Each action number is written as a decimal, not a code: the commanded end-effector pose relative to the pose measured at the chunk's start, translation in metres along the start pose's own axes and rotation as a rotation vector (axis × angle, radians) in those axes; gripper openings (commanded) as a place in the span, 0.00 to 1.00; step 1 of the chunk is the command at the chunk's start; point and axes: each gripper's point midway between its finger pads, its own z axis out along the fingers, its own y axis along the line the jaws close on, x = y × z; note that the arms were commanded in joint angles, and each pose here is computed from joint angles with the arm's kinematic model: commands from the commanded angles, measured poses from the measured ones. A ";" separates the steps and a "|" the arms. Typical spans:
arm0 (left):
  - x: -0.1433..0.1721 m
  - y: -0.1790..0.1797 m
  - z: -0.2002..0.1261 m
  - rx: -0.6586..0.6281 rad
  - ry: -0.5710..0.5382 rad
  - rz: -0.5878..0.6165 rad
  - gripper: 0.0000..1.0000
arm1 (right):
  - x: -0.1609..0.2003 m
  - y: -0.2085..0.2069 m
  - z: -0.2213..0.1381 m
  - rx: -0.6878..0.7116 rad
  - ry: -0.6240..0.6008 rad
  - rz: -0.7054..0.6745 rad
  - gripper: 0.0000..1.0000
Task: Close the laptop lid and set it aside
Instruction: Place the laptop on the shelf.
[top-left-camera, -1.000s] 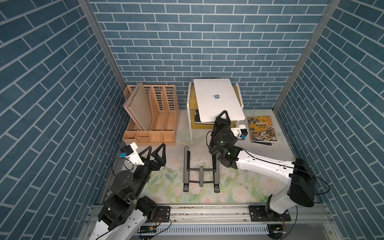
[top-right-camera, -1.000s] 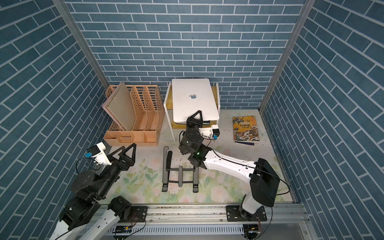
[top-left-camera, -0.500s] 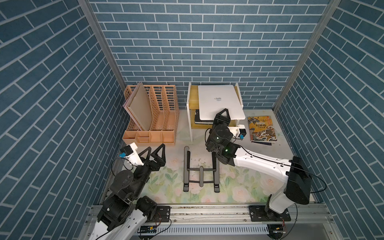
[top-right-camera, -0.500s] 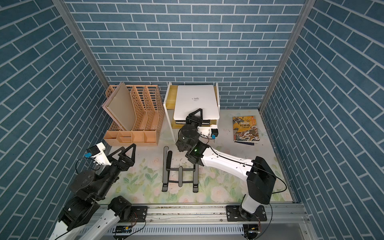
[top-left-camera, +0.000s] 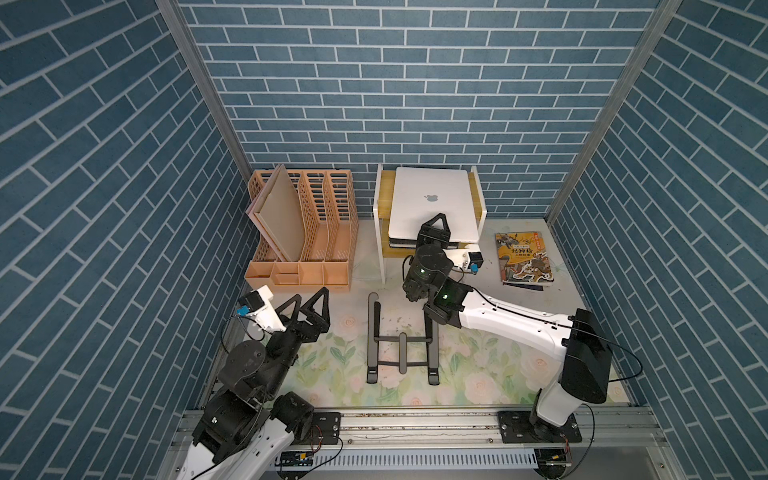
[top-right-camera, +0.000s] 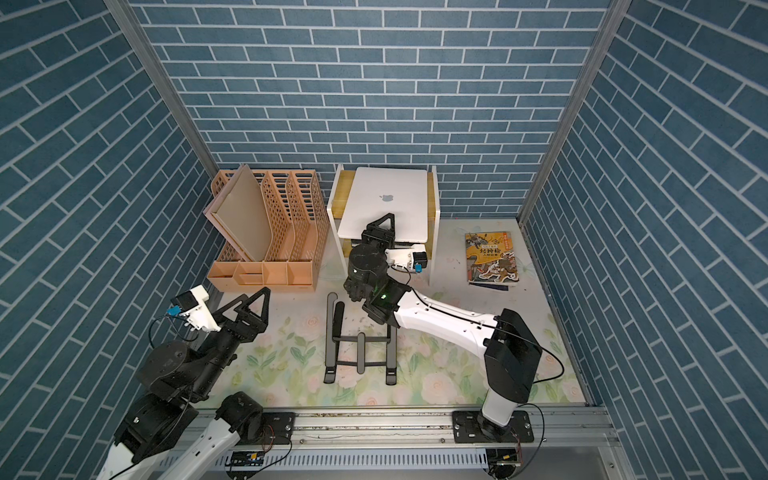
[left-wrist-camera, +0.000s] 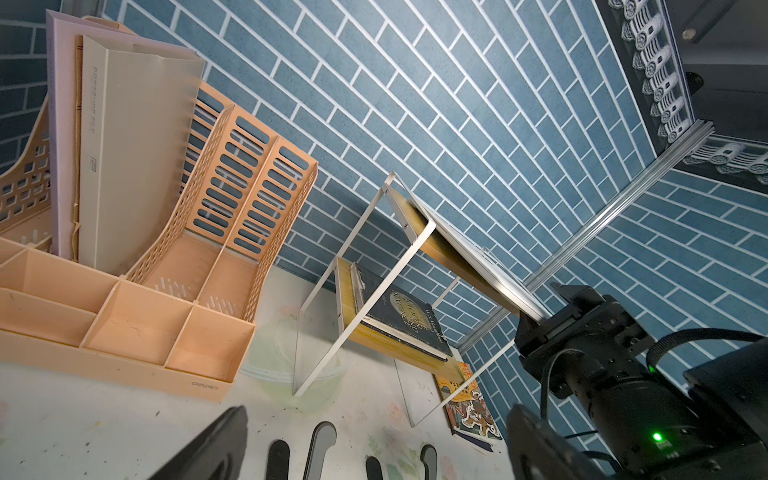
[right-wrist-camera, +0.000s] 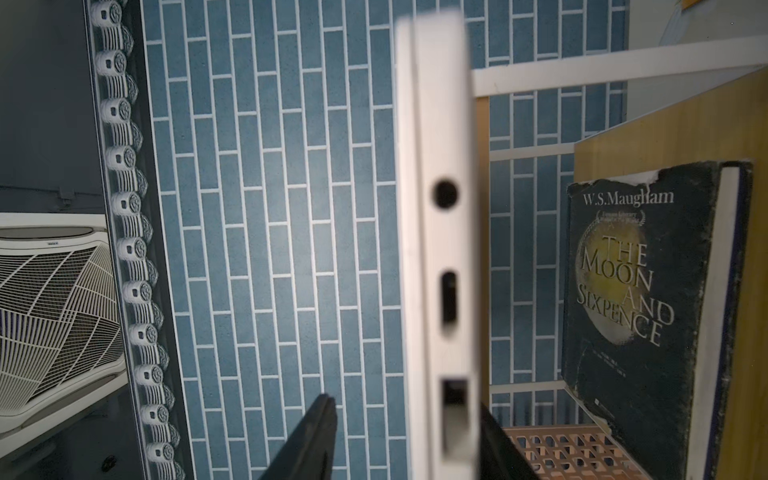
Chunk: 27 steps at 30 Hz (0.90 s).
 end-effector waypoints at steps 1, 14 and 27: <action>-0.007 -0.002 -0.005 0.000 -0.016 -0.002 1.00 | 0.011 0.010 0.001 0.009 0.041 0.015 0.57; -0.005 -0.004 0.001 0.004 -0.012 0.004 1.00 | 0.027 0.004 0.016 0.036 0.107 -0.060 0.73; -0.003 -0.004 0.001 0.009 -0.007 -0.012 1.00 | 0.030 -0.001 0.033 0.078 0.156 -0.164 0.78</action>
